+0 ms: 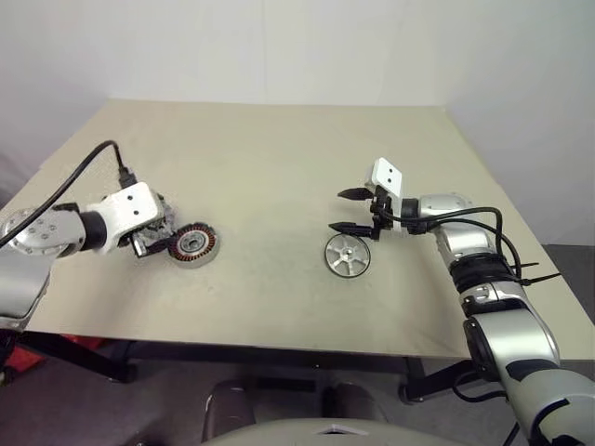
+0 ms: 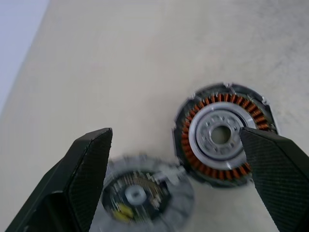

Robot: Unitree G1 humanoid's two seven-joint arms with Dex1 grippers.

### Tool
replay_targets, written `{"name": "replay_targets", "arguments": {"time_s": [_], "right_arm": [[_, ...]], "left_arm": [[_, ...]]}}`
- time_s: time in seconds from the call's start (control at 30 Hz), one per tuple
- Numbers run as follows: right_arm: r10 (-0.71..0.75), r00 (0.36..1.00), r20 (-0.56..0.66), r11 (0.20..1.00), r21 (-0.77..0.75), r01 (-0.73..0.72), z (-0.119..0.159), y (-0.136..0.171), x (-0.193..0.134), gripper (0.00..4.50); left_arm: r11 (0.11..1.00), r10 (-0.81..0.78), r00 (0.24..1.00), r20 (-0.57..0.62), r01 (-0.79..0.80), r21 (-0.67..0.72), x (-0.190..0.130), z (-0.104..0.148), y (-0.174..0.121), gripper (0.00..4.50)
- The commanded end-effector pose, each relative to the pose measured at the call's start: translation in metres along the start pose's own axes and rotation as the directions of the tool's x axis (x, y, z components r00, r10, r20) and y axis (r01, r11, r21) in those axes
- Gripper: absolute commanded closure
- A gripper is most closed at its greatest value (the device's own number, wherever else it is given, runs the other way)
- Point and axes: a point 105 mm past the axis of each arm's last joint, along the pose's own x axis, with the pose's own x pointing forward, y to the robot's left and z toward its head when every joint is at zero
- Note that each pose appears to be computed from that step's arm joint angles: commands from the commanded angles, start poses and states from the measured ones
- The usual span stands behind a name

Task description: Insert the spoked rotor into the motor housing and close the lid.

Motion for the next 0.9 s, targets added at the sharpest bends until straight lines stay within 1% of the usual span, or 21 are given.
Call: {"name": "replay_targets", "arguments": {"time_s": [0.03,0.1,0.17,0.27,0.33,0.53,0.73,0.9], "right_arm": [[-0.017,0.999,0.044,0.998,-0.063,0.019,0.02,-0.011,-0.004,0.18],[-0.024,0.999,0.042,0.997,-0.066,0.027,0.02,-0.013,-0.005,0.18],[-0.03,0.999,0.042,0.997,-0.069,0.032,0.019,-0.014,-0.007,0.18],[-0.032,0.999,0.039,0.997,-0.071,0.035,0.017,-0.015,-0.007,0.18],[-0.037,0.999,0.037,0.997,-0.072,0.039,0.016,-0.016,-0.008,0.18],[-0.043,0.998,0.041,0.996,-0.079,0.046,0.018,-0.018,-0.007,0.18],[-0.044,0.998,0.045,0.995,-0.088,0.048,0.022,-0.02,-0.006,0.18],[-0.048,0.997,0.058,0.994,-0.094,0.054,0.028,-0.022,-0.004,0.18]], "left_arm": [[0.979,-0.08,0.996,-0.04,0.086,0.182,0.004,0.006,-0.001,0.03],[0.956,-0.132,0.988,-0.078,0.148,0.252,0.004,0.006,-0.002,0.03],[0.936,-0.177,0.978,-0.108,0.201,0.288,0.003,0.005,-0.005,0.03],[0.92,-0.223,0.968,-0.119,0.249,0.302,0.001,0.007,-0.009,0.03],[0.903,-0.262,0.957,-0.127,0.289,0.319,0.0,0.013,-0.013,0.03],[0.871,-0.302,0.936,-0.178,0.347,0.347,-0.004,0.017,-0.012,0.03],[0.837,-0.307,0.91,-0.278,0.398,0.377,-0.011,0.008,-0.006,0.03],[0.805,-0.347,0.882,-0.319,0.455,0.381,-0.012,0.0,-0.016,0.03]]}}
